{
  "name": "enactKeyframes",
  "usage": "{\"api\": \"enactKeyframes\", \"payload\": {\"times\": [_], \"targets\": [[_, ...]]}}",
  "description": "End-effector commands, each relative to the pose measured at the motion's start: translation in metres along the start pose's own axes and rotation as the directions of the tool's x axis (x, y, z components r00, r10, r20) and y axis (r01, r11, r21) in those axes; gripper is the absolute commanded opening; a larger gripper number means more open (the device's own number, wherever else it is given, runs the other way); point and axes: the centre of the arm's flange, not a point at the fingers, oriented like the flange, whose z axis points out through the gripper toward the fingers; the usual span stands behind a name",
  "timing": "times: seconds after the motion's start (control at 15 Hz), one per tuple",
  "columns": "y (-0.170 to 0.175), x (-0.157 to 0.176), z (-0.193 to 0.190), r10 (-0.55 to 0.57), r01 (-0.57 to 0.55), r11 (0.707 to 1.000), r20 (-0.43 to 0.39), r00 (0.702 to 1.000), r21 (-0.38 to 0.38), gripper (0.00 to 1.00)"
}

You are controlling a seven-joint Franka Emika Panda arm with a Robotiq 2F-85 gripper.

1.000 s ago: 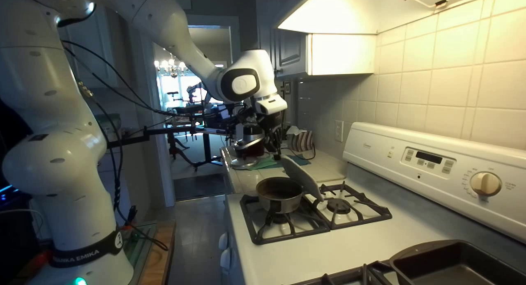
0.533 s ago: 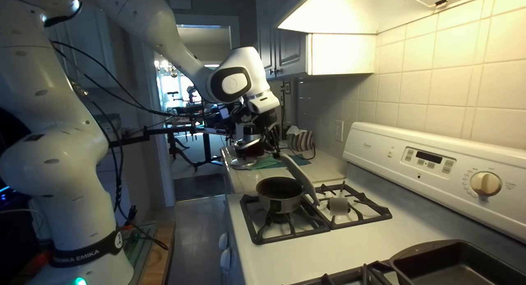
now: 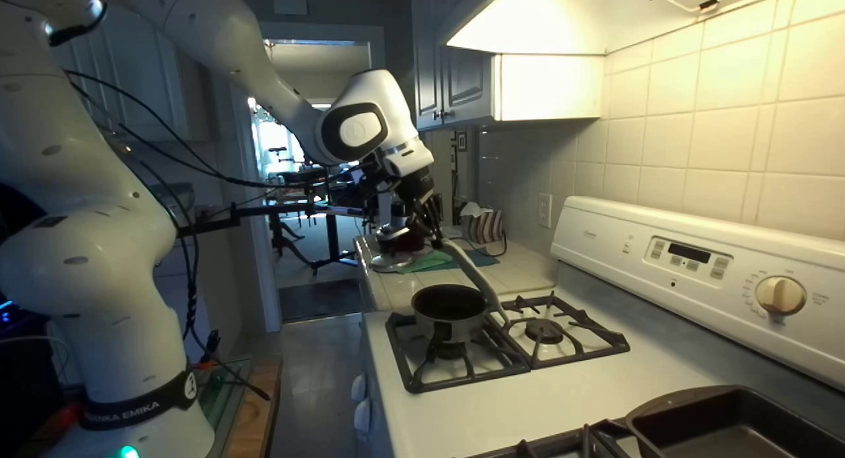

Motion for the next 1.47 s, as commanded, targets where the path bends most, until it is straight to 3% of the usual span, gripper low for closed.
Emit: {"api": "enactKeyframes", "payload": {"times": [0.0, 1.4], "targets": [[0.009, -0.017, -0.013, 0.010, -0.010, 1.000, -0.048, 0.999, 0.009, 0.03], [0.018, -0.040, -0.006, 0.022, -0.021, 0.998, 0.010, 1.000, -0.055, 0.03]]}}
